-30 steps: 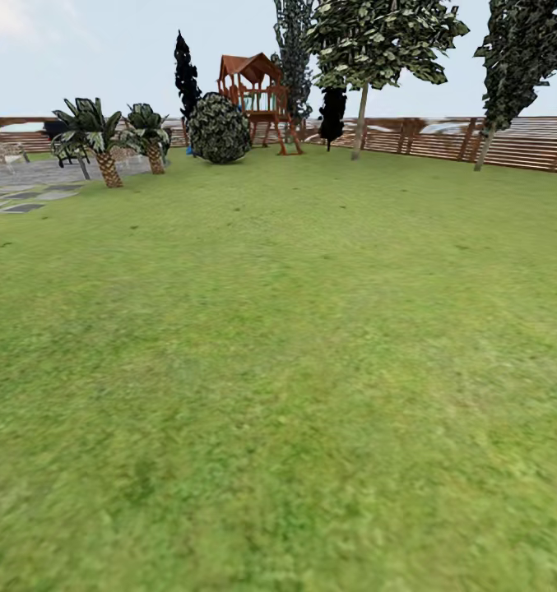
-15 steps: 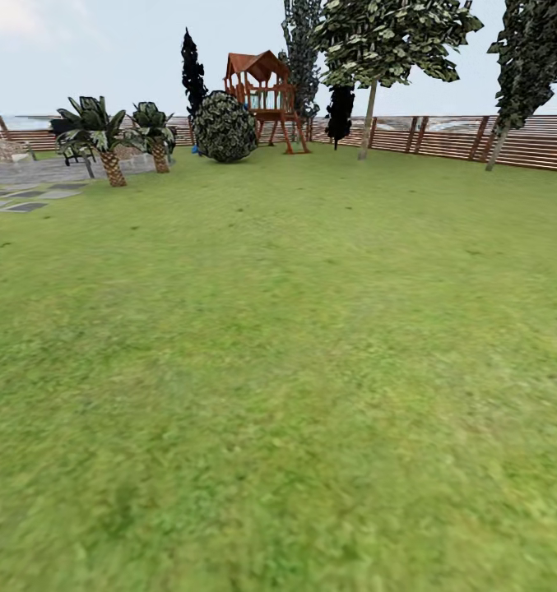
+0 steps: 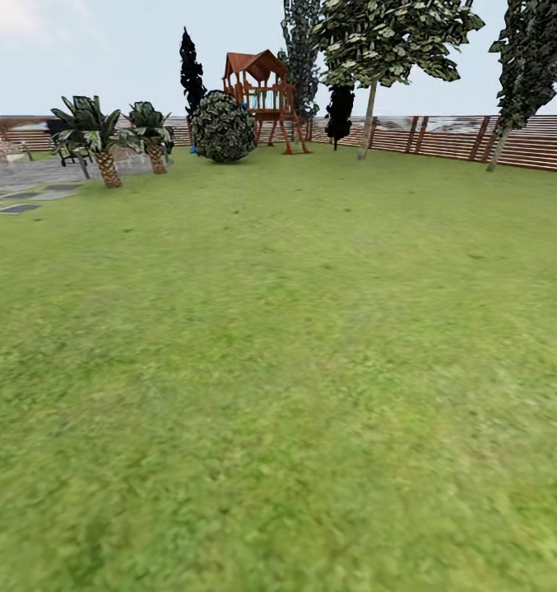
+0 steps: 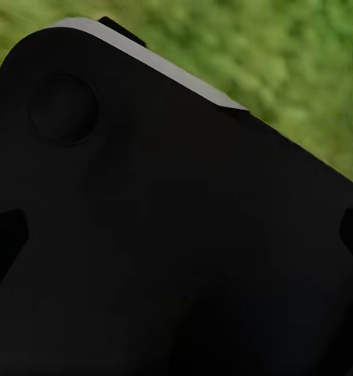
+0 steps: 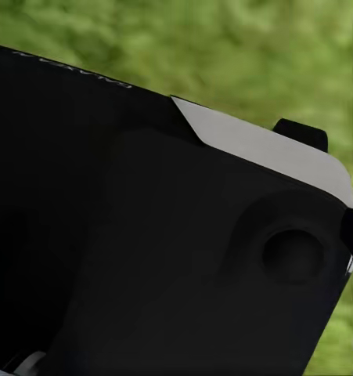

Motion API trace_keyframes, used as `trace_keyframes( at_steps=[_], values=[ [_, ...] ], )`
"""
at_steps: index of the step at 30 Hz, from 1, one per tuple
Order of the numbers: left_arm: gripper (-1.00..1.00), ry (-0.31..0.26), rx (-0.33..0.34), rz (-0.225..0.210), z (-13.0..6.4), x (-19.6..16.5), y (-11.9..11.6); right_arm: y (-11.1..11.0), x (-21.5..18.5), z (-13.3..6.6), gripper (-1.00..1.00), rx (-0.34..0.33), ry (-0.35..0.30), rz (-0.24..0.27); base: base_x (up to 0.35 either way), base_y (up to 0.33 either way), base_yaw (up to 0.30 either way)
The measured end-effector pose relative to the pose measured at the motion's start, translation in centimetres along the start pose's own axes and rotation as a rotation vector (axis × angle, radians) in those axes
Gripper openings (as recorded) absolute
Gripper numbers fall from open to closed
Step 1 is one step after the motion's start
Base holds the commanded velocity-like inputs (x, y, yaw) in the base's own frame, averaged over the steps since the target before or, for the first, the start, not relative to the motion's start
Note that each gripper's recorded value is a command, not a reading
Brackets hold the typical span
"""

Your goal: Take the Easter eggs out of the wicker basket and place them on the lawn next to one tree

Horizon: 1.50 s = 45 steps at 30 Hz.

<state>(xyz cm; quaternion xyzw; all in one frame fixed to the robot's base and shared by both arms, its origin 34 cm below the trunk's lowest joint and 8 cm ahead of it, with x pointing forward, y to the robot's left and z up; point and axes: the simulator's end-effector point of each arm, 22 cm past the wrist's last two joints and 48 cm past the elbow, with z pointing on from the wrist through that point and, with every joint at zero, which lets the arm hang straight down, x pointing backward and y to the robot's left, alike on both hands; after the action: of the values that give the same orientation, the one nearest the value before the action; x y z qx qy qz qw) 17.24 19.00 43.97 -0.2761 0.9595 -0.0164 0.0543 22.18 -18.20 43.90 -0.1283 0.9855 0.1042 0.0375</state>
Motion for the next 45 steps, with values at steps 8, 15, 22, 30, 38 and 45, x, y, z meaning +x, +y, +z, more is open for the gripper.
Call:
trace_keyframes(
  at_steps=[8,15,22,30,38,45],
  values=[
    [1.0,0.001,0.0,0.0,0.0,0.0,0.0,0.0,0.0,0.0,1.0,0.0,0.001,0.0,0.333,-0.153,0.0],
    [1.0,0.001,0.0,0.0,0.0,0.0,0.0,0.0,0.0,0.0,1.0,0.0,0.001,0.0,0.333,-0.141,0.0],
    [1.0,0.0,0.0,0.0,0.0,0.0,0.0,-0.1,0.1,0.0,1.0,0.001,0.001,0.005,0.333,-0.123,0.0],
    [1.0,0.0,0.0,0.0,0.0,0.0,0.0,0.0,1.2,0.0,1.0,-0.001,0.023,0.008,0.333,-0.12,0.0],
    [1.0,0.001,0.0,0.0,0.0,0.0,0.0,-0.2,1.8,0.0,1.0,0.002,0.035,0.015,0.333,-0.12,0.0],
    [1.0,0.001,0.0,0.0,0.0,0.0,0.0,0.0,5.0,-0.2,1.0,-0.003,0.101,0.029,0.333,-0.12,0.0]
  ],
)
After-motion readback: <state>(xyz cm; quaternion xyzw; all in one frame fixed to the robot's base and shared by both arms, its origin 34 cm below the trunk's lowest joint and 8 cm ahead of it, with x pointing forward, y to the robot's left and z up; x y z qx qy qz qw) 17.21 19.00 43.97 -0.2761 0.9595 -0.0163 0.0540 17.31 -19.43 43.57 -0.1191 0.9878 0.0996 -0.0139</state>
